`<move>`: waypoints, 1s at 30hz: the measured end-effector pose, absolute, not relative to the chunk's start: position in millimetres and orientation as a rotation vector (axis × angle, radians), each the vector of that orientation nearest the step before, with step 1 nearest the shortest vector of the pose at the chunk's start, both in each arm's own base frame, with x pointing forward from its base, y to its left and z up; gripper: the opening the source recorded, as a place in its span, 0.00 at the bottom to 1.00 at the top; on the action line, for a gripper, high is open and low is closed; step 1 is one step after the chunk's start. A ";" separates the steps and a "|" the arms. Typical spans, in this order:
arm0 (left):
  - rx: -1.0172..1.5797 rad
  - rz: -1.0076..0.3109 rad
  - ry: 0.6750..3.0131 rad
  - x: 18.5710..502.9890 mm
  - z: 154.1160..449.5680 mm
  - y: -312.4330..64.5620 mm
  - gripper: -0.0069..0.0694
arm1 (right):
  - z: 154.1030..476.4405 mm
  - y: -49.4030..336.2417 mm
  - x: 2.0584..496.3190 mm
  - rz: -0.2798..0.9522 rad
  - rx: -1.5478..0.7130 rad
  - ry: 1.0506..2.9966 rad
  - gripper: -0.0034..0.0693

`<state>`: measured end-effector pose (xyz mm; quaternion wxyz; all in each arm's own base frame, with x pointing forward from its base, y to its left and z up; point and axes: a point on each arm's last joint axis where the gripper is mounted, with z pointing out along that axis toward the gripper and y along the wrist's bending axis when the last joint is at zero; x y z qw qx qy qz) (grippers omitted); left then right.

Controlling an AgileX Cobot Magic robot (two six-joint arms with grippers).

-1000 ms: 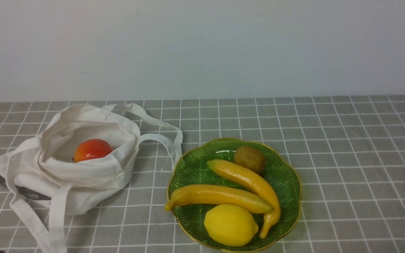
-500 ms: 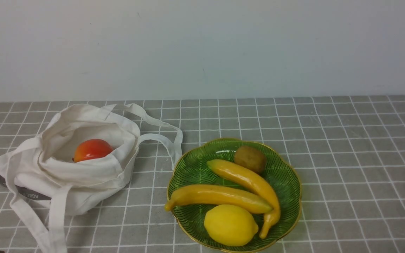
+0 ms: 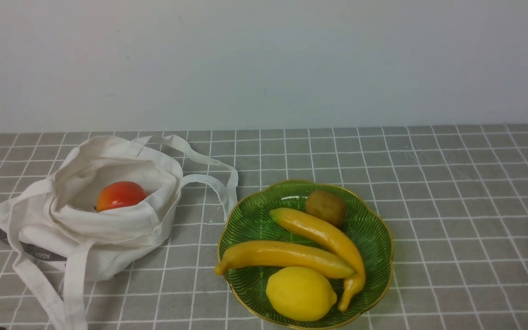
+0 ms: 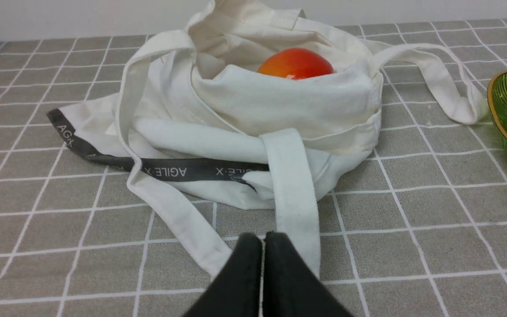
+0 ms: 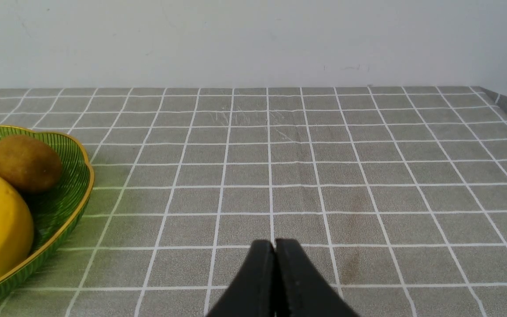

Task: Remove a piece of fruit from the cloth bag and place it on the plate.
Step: Use the left arm to grab a pomegranate from the bag

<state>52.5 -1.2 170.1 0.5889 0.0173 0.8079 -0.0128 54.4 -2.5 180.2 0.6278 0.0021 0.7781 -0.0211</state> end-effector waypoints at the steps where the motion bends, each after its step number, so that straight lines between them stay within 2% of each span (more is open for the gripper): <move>1: 0.040 -0.030 1.882 52.5 170.1 -1.2 0.08 | 180.2 -2.5 54.4 -0.048 0.005 1.784 0.03; 9: 0.040 -0.031 1.882 52.5 170.1 -1.2 0.08 | 180.2 -2.5 54.4 -0.048 0.005 1.784 0.03; 11: 0.003 -0.070 1.883 52.4 170.0 -2.0 0.08 | 180.2 -2.5 54.4 -0.048 0.005 1.784 0.03; 13: -0.165 -0.256 1.882 52.1 170.3 -6.0 0.08 | 180.2 -2.5 54.4 -0.048 0.005 1.784 0.03; 18: -0.901 -1.082 1.755 49.7 175.0 -24.7 0.08 | 180.2 -2.5 54.4 -0.048 0.005 1.784 0.03; 20: -1.063 -1.276 1.693 48.8 177.9 -29.1 0.08 | 180.2 -2.5 54.4 -0.048 0.005 1.784 0.03; 23: -1.150 -1.407 1.644 48.2 180.9 -32.3 0.08 | 180.2 -2.5 54.4 -0.048 0.005 1.784 0.03; 30: -1.101 -1.394 1.548 51.0 189.0 -27.7 0.08 | 180.2 -2.5 54.4 -0.048 0.005 1.784 0.03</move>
